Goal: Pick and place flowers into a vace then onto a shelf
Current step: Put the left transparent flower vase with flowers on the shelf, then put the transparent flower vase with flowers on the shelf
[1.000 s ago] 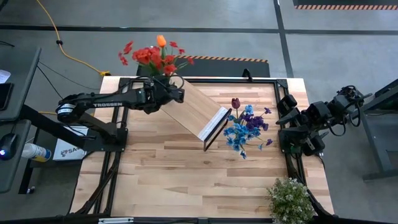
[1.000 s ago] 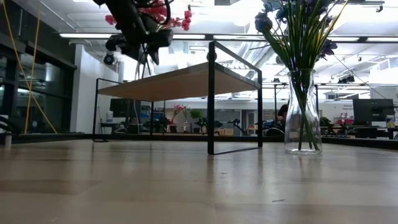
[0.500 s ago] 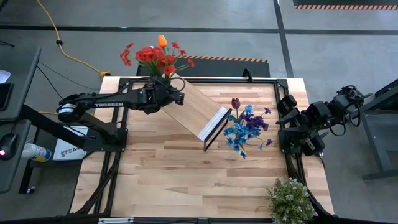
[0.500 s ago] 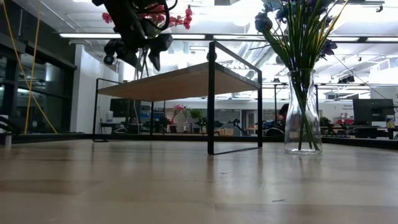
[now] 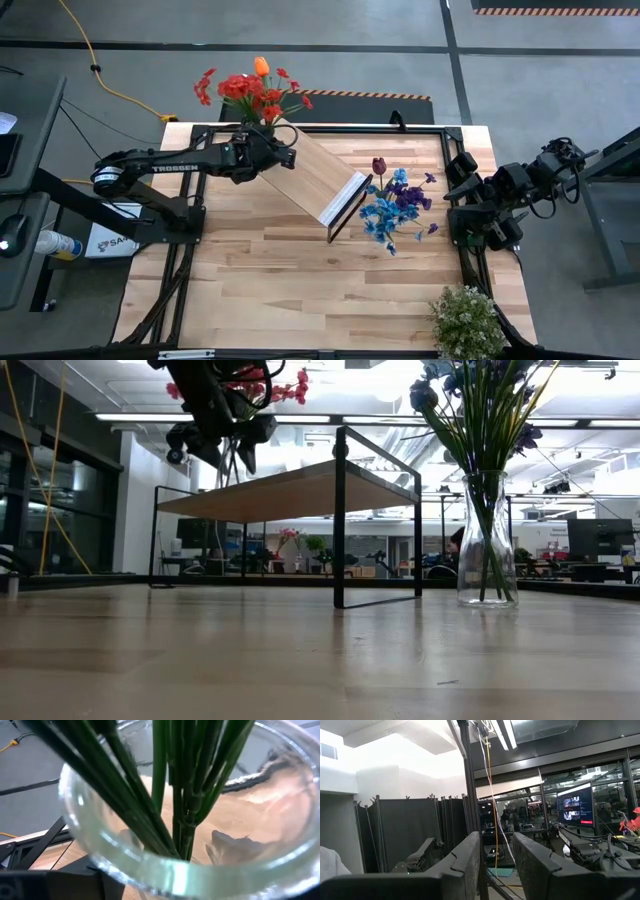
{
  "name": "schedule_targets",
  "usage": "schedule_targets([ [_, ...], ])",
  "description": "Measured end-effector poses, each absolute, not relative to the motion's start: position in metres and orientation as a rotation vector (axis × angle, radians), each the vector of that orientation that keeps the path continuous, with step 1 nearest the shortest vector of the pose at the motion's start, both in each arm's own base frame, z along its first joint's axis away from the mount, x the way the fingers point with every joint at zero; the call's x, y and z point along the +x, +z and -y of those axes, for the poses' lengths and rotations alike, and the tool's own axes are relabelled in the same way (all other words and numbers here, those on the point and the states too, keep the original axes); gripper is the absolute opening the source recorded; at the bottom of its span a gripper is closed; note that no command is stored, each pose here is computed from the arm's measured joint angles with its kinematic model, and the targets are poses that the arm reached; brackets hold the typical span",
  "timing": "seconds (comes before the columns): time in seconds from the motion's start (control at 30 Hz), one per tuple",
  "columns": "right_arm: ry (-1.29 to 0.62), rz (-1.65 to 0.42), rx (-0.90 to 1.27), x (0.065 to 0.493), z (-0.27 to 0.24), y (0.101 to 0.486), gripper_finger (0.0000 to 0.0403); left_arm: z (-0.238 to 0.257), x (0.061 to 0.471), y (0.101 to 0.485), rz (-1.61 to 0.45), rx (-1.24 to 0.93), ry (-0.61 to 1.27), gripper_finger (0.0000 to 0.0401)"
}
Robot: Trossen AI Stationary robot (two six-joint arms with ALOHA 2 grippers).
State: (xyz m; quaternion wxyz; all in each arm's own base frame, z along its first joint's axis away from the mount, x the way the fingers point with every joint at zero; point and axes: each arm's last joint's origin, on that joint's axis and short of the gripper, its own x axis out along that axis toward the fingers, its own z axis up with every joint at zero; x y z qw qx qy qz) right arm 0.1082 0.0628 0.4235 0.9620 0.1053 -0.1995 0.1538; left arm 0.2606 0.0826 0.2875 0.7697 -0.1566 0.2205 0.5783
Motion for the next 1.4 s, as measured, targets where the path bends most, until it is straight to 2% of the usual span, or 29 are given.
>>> schedule_targets([
  [0.27, 0.312, 0.404, 0.214, 0.108, -0.063, 0.423, 0.0110, -0.083, 0.261, 0.288, -0.477, -0.340, 1.254, 0.0368],
  [0.47, 0.312, 0.404, 0.214, 0.108, -0.063, 0.423, 0.0110, -0.073, 0.255, 0.296, -0.466, -0.351, 1.211, 0.0397],
  [0.7, 0.312, 0.404, 0.214, 0.108, -0.063, 0.423, 0.0110, -0.047, 0.236, 0.315, -0.449, -0.325, 1.132, 0.0393],
  [1.03, 0.313, 0.406, 0.216, 0.108, -0.063, 0.424, 0.0110, -0.003, 0.215, 0.335, -0.408, -0.317, 0.925, 0.0397],
  [1.4, 0.451, 0.307, 0.344, 0.100, -0.061, 0.418, 0.0110, 0.060, 0.193, 0.352, -0.411, -0.416, 0.462, 0.0399],
])
